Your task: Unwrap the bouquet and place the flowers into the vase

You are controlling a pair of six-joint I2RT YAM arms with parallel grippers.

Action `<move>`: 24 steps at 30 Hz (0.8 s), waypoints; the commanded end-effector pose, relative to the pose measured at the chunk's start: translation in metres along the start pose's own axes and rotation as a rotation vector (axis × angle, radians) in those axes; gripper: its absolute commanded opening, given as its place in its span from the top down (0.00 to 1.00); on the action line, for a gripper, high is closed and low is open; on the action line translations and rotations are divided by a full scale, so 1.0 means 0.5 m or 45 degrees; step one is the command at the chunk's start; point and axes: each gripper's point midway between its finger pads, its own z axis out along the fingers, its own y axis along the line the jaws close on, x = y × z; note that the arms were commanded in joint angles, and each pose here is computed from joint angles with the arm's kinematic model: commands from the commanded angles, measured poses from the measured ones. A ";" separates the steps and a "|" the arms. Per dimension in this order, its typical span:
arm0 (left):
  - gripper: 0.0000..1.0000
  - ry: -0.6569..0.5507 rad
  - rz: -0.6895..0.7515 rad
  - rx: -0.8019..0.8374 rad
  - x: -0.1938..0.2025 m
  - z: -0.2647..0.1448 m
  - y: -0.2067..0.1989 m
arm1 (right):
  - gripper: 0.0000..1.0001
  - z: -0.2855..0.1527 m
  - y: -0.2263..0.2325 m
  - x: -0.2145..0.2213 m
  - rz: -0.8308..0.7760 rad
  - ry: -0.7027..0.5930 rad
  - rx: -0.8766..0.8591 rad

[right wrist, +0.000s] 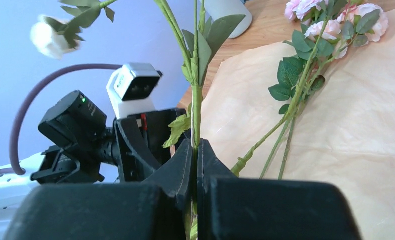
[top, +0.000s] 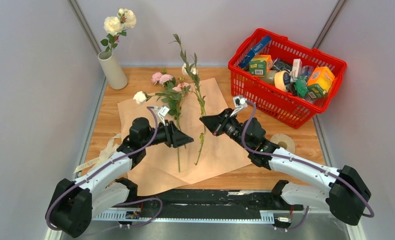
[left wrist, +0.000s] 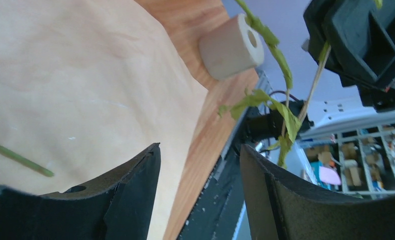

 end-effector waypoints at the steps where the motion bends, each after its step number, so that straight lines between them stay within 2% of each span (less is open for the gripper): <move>1: 0.32 -0.012 0.053 0.269 0.001 -0.006 -0.098 | 1.00 -0.005 0.032 -0.018 -0.027 -0.031 -0.079; 8: 0.32 0.025 0.112 0.402 0.010 0.008 -0.152 | 1.00 0.000 0.046 -0.013 -0.028 0.002 -0.113; 21: 0.32 0.071 0.109 0.480 0.021 0.057 -0.194 | 1.00 0.011 0.057 0.000 0.020 0.045 -0.128; 23: 0.37 0.042 0.094 0.451 0.012 0.064 -0.188 | 0.99 0.013 0.055 0.007 0.024 0.063 -0.127; 24: 0.43 0.027 0.093 0.441 0.008 0.064 -0.186 | 0.97 0.013 0.056 0.009 0.024 0.070 -0.129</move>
